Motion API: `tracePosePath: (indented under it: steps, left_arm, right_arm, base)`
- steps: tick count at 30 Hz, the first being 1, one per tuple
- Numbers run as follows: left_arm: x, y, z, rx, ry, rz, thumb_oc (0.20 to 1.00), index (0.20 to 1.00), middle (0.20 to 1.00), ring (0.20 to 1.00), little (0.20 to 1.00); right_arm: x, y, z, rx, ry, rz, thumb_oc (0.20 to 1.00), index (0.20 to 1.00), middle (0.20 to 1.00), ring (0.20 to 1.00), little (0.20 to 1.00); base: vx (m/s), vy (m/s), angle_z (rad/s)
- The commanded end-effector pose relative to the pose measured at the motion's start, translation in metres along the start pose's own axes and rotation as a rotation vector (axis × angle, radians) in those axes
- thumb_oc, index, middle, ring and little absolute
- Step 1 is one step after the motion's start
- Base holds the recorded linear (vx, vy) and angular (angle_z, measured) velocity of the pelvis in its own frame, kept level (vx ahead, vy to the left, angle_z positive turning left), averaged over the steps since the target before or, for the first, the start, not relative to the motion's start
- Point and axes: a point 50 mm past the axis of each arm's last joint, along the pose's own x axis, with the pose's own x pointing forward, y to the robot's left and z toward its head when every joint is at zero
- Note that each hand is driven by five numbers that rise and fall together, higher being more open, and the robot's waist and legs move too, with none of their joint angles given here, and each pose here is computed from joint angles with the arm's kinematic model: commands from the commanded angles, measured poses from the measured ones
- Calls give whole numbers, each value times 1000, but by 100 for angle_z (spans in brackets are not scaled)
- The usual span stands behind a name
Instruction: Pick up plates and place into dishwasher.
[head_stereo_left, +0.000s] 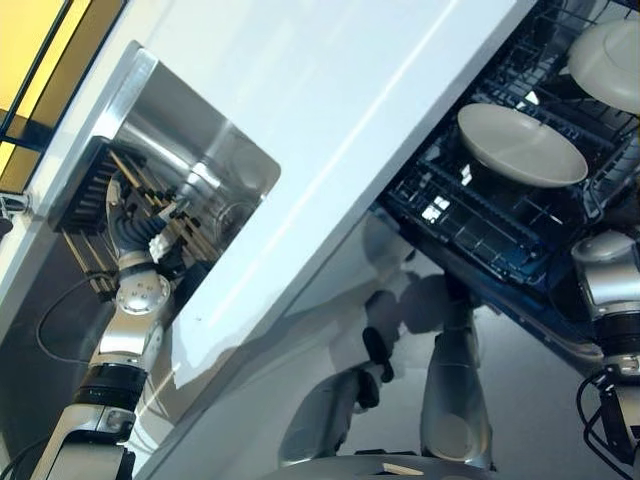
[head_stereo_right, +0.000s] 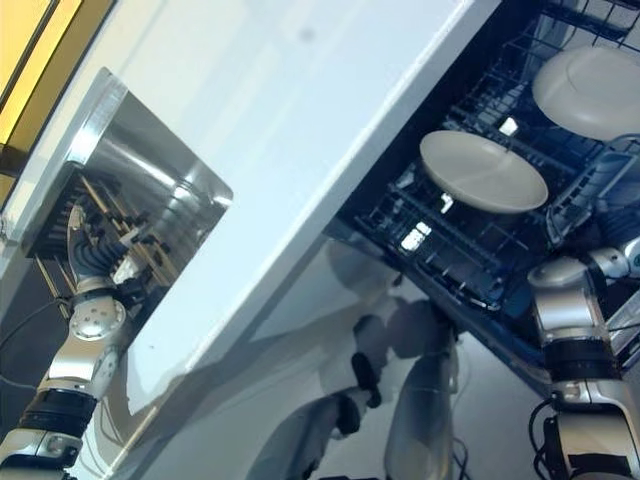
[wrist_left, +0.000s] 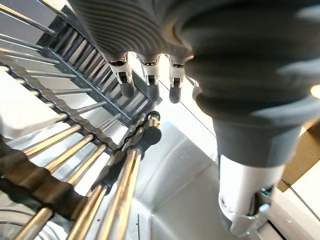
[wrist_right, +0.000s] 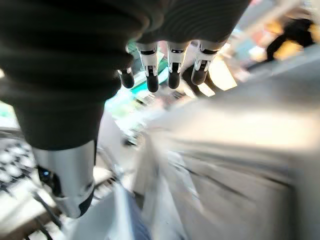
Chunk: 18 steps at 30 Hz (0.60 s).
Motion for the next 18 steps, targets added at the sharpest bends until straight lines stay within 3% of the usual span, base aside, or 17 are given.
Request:
tracePosePath:
  steps: [1, 10, 12, 15, 18]
  left_arm:
    - [-39, -35, -32, -81, 126, -77, 1000, 1000, 1000, 1000, 1000]
    - [-39, -33, -34, -87, 143, -78, 1000, 1000, 1000, 1000, 1000]
    - [-37, -32, -33, -84, 142, -81, 1000, 1000, 1000, 1000, 1000]
    - [-36, -33, -32, -82, 138, -83, 1000, 1000, 1000, 1000, 1000]
    - [-35, -34, -32, -80, 136, -87, 1000, 1000, 1000, 1000, 1000]
  right_arm:
    - [25, -23, 62, 111, -208, -139, 1000, 1000, 1000, 1000, 1000]
    - [17, -15, 96, 113, -420, 59, 1000, 1000, 1000, 1000, 1000]
    - [9, 0, 93, 203, -342, 252, 1000, 1000, 1000, 1000, 1000]
    - [-4, 17, 86, 247, -239, 390, 1000, 1000, 1000, 1000, 1000]
    - [-13, 29, 73, 256, -122, 426, 1000, 1000, 1000, 1000, 1000]
  base:
    - [5, 25, -7]
    - [1, 3, -1]
    - [0, 0, 0]
    - [0, 0, 0]
    - [0, 0, 0]
